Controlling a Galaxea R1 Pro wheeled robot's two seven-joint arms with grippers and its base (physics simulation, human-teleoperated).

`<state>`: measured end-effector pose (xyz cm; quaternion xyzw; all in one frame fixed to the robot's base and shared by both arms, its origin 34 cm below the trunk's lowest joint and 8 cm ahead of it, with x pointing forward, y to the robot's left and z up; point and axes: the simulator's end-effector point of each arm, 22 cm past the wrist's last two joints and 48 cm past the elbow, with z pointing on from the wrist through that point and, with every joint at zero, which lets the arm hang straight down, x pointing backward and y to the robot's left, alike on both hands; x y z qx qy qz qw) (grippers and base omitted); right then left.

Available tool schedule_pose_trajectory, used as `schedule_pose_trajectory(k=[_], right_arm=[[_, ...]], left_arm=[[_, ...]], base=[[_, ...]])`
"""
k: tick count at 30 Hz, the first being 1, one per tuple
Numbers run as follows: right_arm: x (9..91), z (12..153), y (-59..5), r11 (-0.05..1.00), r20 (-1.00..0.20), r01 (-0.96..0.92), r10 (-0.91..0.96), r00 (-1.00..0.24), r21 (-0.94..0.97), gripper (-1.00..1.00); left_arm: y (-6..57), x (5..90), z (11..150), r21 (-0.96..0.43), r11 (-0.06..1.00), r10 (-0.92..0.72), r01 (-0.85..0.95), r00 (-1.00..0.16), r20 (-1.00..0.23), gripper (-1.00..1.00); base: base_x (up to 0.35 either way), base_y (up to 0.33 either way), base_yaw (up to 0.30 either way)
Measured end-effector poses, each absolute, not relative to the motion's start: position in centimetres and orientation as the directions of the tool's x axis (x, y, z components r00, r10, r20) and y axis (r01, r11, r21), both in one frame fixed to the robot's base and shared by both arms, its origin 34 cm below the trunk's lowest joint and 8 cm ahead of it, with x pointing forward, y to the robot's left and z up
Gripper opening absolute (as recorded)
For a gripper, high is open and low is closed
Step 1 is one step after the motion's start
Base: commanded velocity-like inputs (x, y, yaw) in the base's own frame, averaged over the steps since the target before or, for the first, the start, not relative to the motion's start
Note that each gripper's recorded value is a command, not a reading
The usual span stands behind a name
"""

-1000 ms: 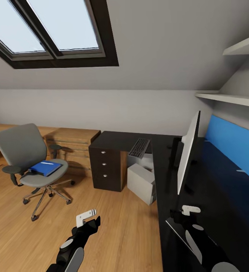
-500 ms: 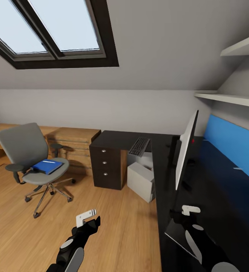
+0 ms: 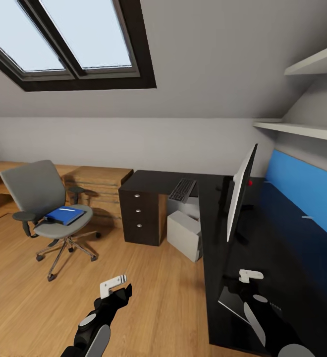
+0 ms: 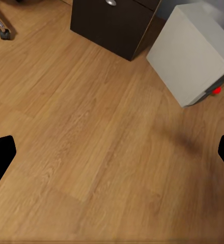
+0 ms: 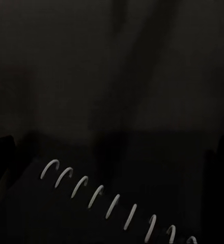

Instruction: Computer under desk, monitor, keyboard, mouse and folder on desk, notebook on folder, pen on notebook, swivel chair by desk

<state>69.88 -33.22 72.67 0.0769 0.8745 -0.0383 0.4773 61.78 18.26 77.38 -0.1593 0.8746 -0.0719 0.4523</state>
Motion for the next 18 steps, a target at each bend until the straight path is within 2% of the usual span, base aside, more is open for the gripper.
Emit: schedule_pose_trajectory(k=[18], right_arm=[[69.89,72.68,-33.16,0.985,-0.842,0.172,0.100,-0.531,0.008,1.00]], left_arm=[[18.24,61.77,77.36,-0.271,0.938,-0.345,-0.214,-0.541,-0.767,1.00]], base=[[-0.001,0.000,0.000]])
